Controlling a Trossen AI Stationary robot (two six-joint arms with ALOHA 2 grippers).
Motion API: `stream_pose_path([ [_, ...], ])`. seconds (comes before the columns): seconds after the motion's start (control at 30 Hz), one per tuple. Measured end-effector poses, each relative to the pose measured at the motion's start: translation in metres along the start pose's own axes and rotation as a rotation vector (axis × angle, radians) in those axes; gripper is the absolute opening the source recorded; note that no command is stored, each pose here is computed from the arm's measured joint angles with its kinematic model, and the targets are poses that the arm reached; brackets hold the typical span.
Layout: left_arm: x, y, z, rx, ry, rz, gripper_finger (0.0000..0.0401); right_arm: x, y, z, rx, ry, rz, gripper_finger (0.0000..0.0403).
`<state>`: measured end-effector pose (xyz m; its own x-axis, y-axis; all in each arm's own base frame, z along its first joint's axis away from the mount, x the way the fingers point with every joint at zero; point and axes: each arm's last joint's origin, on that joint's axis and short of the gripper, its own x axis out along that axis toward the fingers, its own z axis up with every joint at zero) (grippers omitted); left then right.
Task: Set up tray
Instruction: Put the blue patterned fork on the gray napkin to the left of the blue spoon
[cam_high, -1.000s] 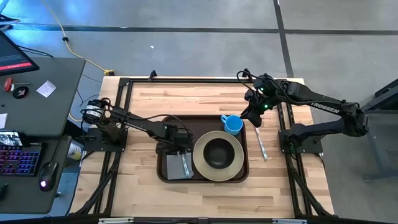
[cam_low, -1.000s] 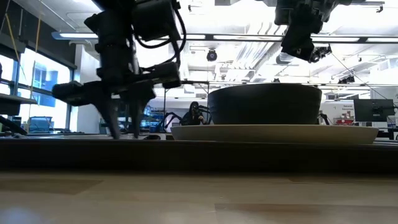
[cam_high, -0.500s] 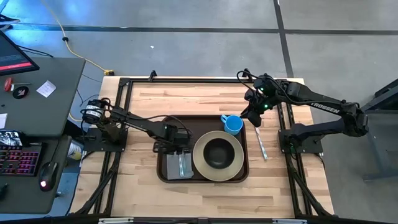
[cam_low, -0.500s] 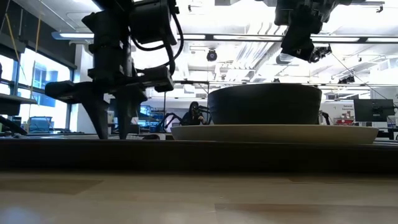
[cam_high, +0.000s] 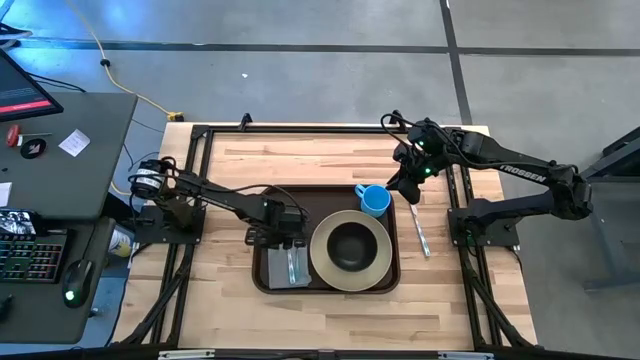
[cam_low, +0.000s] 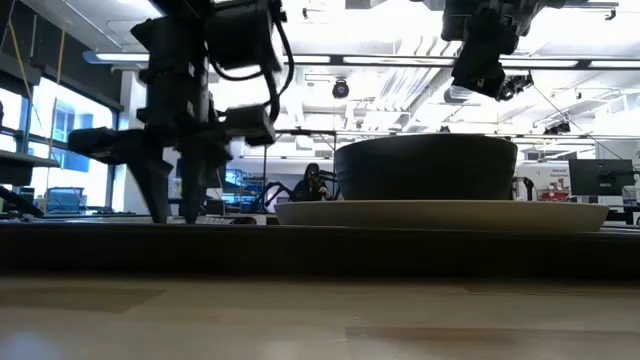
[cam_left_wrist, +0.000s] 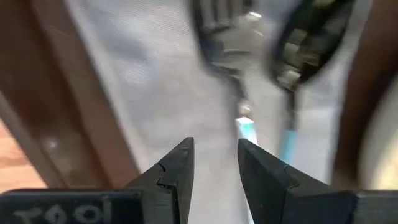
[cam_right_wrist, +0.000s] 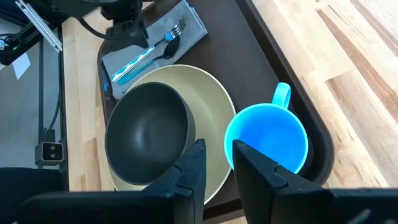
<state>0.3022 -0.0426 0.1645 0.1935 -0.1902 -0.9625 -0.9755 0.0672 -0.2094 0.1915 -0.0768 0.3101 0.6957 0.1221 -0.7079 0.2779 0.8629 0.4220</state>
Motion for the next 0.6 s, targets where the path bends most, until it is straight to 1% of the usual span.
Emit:
stream_pose_path([
  [0.07,-0.006,-0.005,-0.001,0.0,0.001,-0.038,0.0156,0.0,0.0,0.0,0.0,0.0,0.0,0.0071],
  [0.2,-0.02,-0.018,-0.002,-0.003,-0.062,-0.115,0.0156,0.0,0.0,0.0,0.0,0.0,0.0,0.0071],
  [0.23,-0.021,-0.019,-0.002,0.003,-0.074,-0.121,0.0156,0.0,0.0,0.0,0.001,-0.001,0.0,0.0071],
  [0.33,-0.012,-0.019,-0.001,0.007,-0.084,-0.084,0.0156,0.0,0.0,0.0,0.002,-0.002,-0.002,0.0071],
  [0.4,-0.003,-0.015,0.001,0.002,-0.072,-0.017,0.0156,0.0,0.0,0.0,0.004,-0.002,-0.003,0.0071],
  [0.43,0.0,-0.014,0.001,0.001,-0.062,-0.002,0.0156,0.0,0.0,0.0,0.005,-0.001,-0.003,0.0071],
  [0.6,0.008,-0.017,0.001,0.005,-0.043,0.001,0.0156,0.0,0.0,-0.001,0.015,0.006,-0.001,0.0071],
])
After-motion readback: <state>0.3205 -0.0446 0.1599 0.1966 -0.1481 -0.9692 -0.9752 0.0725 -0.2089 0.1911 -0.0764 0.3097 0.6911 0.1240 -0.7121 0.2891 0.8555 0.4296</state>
